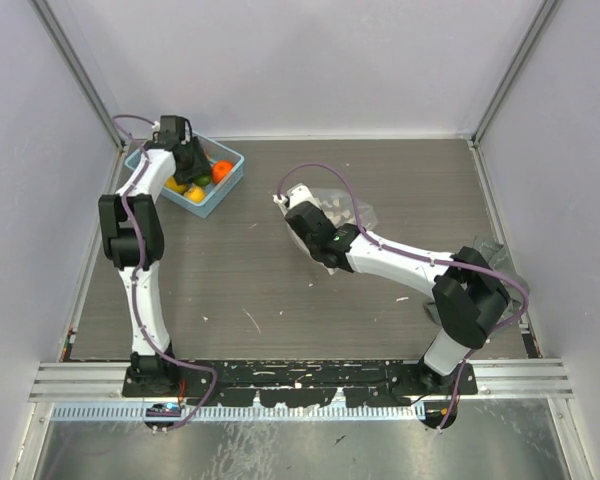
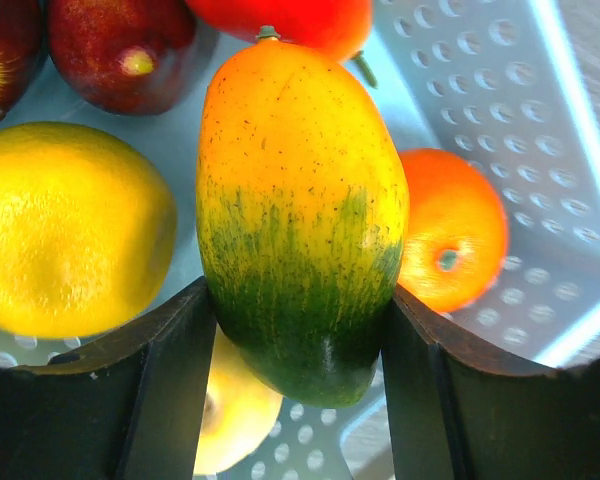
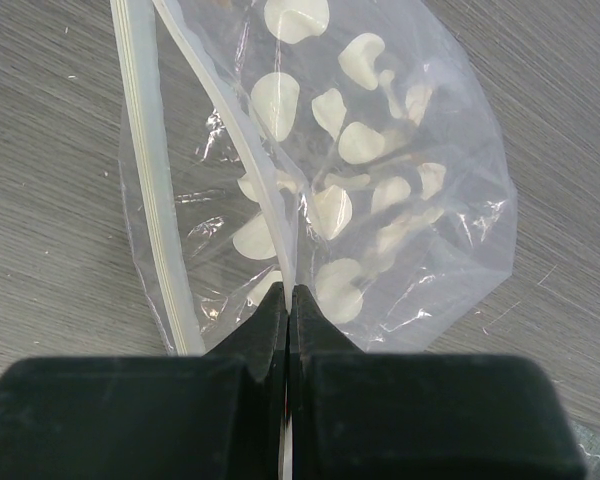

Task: Place the food in the zip-top bag and seal the zipper
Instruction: Pick up the fake fruit from the bin, then place the fake fruit in the zipper food storage bag.

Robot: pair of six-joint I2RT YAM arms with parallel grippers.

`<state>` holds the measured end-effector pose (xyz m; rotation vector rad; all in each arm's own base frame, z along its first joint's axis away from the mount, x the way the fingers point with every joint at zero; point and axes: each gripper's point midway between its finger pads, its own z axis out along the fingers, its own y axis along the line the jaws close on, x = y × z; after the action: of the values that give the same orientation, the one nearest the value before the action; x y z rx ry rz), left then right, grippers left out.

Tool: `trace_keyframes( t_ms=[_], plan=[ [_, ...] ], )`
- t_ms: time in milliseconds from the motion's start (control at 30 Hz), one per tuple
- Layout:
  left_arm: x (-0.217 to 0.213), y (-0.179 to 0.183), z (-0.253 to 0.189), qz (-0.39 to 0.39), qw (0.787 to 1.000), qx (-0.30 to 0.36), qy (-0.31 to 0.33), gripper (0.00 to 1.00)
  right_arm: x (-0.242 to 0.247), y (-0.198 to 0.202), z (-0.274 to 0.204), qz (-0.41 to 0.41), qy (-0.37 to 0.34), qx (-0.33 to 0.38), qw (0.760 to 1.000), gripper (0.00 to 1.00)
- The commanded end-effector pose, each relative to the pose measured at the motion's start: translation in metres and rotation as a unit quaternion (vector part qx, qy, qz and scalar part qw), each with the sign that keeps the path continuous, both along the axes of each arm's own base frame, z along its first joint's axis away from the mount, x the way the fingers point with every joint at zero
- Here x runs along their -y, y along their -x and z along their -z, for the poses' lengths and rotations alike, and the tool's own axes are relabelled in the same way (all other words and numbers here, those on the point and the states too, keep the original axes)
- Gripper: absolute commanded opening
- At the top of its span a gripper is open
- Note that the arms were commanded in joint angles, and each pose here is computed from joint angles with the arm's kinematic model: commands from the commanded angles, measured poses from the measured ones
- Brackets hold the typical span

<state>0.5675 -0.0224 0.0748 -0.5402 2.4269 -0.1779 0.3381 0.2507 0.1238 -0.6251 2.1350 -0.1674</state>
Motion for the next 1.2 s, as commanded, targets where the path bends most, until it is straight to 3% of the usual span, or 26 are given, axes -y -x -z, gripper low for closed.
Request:
trace_keyframes(
  t_ms=[0, 367, 800, 1167],
  plan=[
    [0.007, -0.009, -0.081, 0.017, 0.995, 0.101, 0.018, 0.16, -0.001, -0.004, -0.034, 0.007, -0.041, 0.038, 0.998, 0.00],
    [0.038, 0.024, -0.113, 0.037, 0.986, 0.123, 0.107, 0.05, 0.000, -0.007, -0.056, 0.004, -0.050, 0.063, 0.997, 0.00],
    [0.121, 0.121, -0.130, 0.117, 0.964, 0.113, 0.212, 0.04, -0.003, -0.011, -0.063, 0.011, -0.064, 0.077, 0.995, 0.00],
    [0.175, 0.208, -0.140, 0.211, 0.940, 0.118, 0.242, 0.04, -0.009, -0.011, -0.066, 0.006, -0.084, 0.076, 0.994, 0.00]
  ],
)
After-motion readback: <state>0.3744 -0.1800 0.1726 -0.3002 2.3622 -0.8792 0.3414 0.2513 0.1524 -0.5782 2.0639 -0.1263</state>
